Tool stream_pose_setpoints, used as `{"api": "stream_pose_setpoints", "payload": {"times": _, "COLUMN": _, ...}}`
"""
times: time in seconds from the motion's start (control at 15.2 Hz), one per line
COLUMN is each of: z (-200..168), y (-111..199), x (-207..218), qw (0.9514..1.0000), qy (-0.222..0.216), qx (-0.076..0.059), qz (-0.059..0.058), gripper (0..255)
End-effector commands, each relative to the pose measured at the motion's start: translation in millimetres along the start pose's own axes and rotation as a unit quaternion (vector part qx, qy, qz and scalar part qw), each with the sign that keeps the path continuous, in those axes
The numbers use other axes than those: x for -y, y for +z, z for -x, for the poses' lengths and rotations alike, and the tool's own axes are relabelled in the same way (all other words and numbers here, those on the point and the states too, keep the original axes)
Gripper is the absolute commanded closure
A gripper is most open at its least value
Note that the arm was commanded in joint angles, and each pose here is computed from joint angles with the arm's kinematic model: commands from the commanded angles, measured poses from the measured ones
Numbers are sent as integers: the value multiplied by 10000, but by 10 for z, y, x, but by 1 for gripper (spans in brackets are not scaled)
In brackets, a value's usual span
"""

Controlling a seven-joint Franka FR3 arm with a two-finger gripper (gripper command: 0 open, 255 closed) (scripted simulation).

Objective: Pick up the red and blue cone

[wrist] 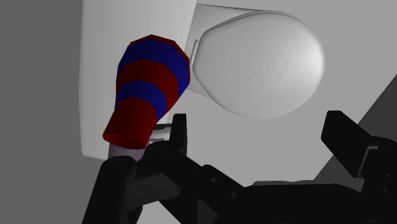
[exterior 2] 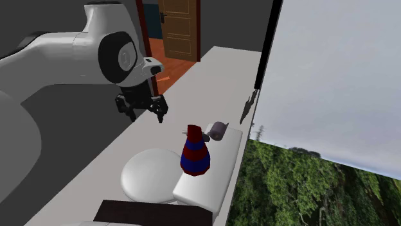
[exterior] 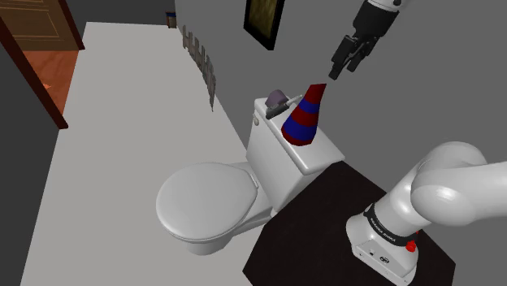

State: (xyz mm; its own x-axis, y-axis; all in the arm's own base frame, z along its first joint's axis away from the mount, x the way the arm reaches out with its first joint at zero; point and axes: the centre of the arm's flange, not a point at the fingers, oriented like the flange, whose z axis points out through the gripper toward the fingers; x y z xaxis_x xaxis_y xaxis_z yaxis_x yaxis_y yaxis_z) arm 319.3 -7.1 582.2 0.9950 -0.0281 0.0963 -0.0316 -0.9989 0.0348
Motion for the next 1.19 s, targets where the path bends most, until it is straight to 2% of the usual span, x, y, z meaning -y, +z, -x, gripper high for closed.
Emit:
{"api": "stream_pose_setpoints", "payload": {"times": 0.0, "z": 0, "y": 0, "x": 0, "qw": 10000, "qy": 0, "qx": 0, "qz": 0, "gripper": 0}}
{"api": "stream_pose_setpoints", "payload": {"times": 0.53, "z": -703, "y": 597, "x": -703, "qw": 9991, "qy": -72, "qx": 363, "qz": -189, "gripper": 0}}
{"api": "stream_pose_setpoints", "payload": {"times": 1.12, "z": -1449, "y": 1359, "x": -1454, "qw": 9961, "qy": -153, "qx": 771, "qz": -401, "gripper": 0}}
